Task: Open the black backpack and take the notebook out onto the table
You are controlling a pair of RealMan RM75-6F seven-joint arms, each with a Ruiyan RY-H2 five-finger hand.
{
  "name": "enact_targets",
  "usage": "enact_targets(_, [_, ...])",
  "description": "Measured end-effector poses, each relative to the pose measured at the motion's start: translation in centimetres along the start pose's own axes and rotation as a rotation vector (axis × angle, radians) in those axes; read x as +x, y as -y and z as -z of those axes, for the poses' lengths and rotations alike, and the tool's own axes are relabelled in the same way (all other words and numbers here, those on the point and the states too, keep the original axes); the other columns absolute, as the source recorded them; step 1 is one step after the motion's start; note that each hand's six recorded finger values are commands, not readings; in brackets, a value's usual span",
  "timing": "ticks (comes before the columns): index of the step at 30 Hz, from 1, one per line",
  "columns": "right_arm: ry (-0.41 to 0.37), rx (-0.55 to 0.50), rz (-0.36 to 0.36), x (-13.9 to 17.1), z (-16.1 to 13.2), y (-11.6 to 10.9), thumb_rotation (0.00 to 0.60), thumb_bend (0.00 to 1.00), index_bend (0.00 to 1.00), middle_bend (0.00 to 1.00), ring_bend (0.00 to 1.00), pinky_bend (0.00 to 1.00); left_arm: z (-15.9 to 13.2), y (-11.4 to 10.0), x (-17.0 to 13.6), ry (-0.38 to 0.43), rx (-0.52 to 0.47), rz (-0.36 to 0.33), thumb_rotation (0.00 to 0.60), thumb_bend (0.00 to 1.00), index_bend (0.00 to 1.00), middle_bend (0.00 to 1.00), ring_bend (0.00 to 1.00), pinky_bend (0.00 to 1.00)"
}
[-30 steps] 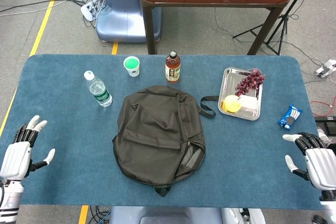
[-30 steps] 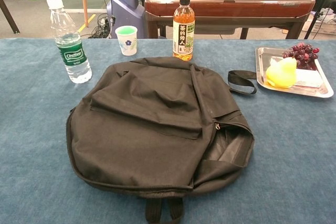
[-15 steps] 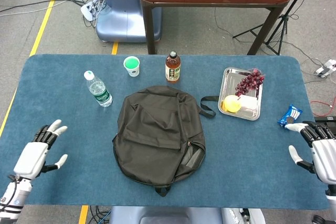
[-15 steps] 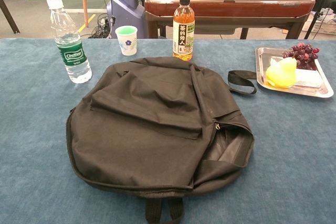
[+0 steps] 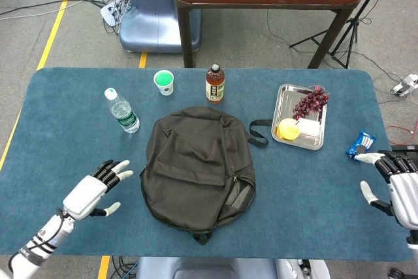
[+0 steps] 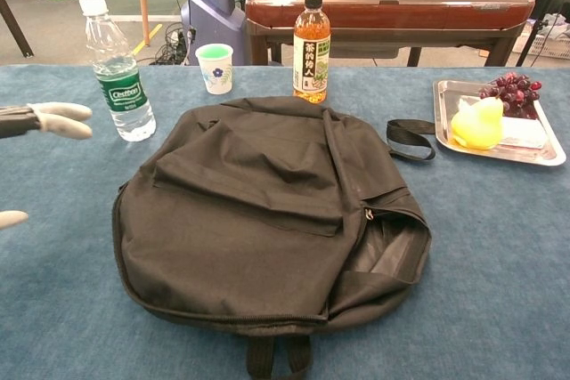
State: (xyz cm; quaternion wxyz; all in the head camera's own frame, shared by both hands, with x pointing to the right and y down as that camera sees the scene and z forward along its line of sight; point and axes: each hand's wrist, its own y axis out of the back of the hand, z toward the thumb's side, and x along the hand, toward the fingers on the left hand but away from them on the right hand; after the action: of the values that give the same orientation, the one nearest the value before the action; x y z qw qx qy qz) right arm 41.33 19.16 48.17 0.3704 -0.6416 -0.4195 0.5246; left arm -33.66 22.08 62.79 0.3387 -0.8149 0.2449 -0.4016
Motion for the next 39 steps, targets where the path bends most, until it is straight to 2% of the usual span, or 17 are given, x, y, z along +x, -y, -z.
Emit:
enact_targets(9, [0.009, 0.000, -0.010, 0.3, 0.2, 0.2, 0.600, 0.38, 0.31, 0.31, 0.19, 0.22, -2.1, 2.8, 3.6, 0.173, 0.102, 0.032, 0.600, 0.26, 0.07, 0.00, 0.03, 0.00])
enact_targets(15, [0.019, 0.004, -0.016, 0.5, 0.5, 0.2, 0.600, 0.39, 0.31, 0.31, 0.18, 0.22, -2.7, 4.6, 5.0, 0.230, 0.185, 0.048, 0.600, 0.26, 0.07, 0.00, 0.02, 0.00])
enact_targets(21, [0.027, 0.008, -0.018, 0.8, 0.8, 0.2, 0.600, 0.39, 0.31, 0.31, 0.18, 0.22, -3.4, 6.0, 6.1, 0.251, 0.198, 0.057, 0.600, 0.26, 0.07, 0.00, 0.02, 0.00])
enact_targets(29, [0.043, 0.009, -0.020, 1.2, 1.2, 0.2, 0.600, 0.39, 0.31, 0.31, 0.18, 0.22, -4.0, 6.7, 7.6, 0.242, 0.146, 0.053, 0.600, 0.26, 0.08, 0.00, 0.02, 0.00])
enact_targets(36, [0.048, 0.009, -0.020, 1.3, 1.5, 0.2, 0.600, 0.39, 0.31, 0.31, 0.18, 0.22, -4.7, 6.9, 9.1, 0.208, 0.026, 0.050, 0.600, 0.26, 0.21, 0.00, 0.02, 0.00])
enact_targets(39, [0.051, 0.008, -0.020, 1.3, 1.7, 0.3, 0.600, 0.39, 0.31, 0.31, 0.18, 0.22, -5.0, 6.9, 9.6, 0.204, -0.017, 0.049, 0.600, 0.32, 0.28, 0.00, 0.03, 0.00])
